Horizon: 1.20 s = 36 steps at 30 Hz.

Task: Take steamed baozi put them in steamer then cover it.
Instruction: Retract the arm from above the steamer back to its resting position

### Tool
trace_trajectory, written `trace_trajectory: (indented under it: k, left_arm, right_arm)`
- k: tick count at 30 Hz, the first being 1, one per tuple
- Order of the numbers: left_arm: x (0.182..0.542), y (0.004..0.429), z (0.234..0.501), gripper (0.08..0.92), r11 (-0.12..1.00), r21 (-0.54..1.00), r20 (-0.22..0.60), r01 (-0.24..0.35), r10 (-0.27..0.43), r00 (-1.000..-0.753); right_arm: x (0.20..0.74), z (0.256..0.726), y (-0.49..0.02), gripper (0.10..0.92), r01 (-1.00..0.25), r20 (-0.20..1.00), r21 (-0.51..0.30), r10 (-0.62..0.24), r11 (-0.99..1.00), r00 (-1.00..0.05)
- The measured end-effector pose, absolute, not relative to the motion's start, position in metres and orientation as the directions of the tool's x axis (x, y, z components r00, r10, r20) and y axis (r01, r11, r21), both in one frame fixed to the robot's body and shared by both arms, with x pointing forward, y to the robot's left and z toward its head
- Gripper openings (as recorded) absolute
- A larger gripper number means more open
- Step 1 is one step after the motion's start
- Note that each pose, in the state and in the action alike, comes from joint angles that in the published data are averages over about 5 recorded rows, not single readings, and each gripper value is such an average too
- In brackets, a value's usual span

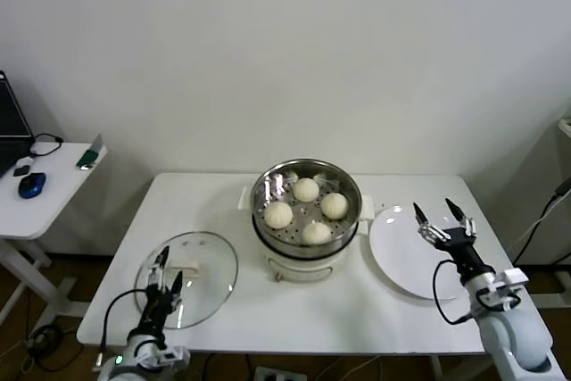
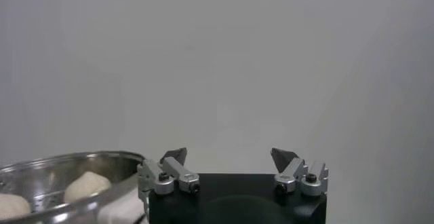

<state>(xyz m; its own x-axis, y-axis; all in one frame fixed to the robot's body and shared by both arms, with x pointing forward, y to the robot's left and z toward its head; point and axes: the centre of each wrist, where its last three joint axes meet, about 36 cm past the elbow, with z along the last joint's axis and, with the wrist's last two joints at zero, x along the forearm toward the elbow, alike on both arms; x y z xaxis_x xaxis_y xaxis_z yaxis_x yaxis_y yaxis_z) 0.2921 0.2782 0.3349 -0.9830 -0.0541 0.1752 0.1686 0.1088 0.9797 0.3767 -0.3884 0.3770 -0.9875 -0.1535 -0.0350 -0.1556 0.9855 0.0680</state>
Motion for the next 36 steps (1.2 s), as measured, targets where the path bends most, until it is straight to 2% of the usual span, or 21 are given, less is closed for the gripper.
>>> trace_trajectory:
  k: [6,12,24,36]
  left_arm:
    - [0.298,0.281,0.312,0.823,0.004,0.983,0.186,0.186,-0.058,-0.981]
    - [0.308,0.286,0.295,0.823,-0.055,0.981,0.184,0.188,-0.066,-0.981]
    - [0.335,0.284,0.274,0.823,-0.099,0.979,0.171,0.176,-0.064,-0.983]
    - [0.362,0.291,0.267,0.811,-0.119,0.983,0.134,0.142,-0.073,-0.988]
  right_arm:
    - [0.357,0.365,-0.395,0.823,-0.093,-0.019,0.079,-0.092,0.992,-0.996]
    - [0.342,0.356,-0.401,0.823,-0.054,-0.003,0.076,-0.054,0.996,-0.999]
    - [0.326,0.344,-0.411,0.823,-0.011,0.015,0.056,-0.012,0.998,-1.0]
    - [0.321,0.334,-0.408,0.823,-0.003,0.024,0.044,-0.004,0.999,-1.0]
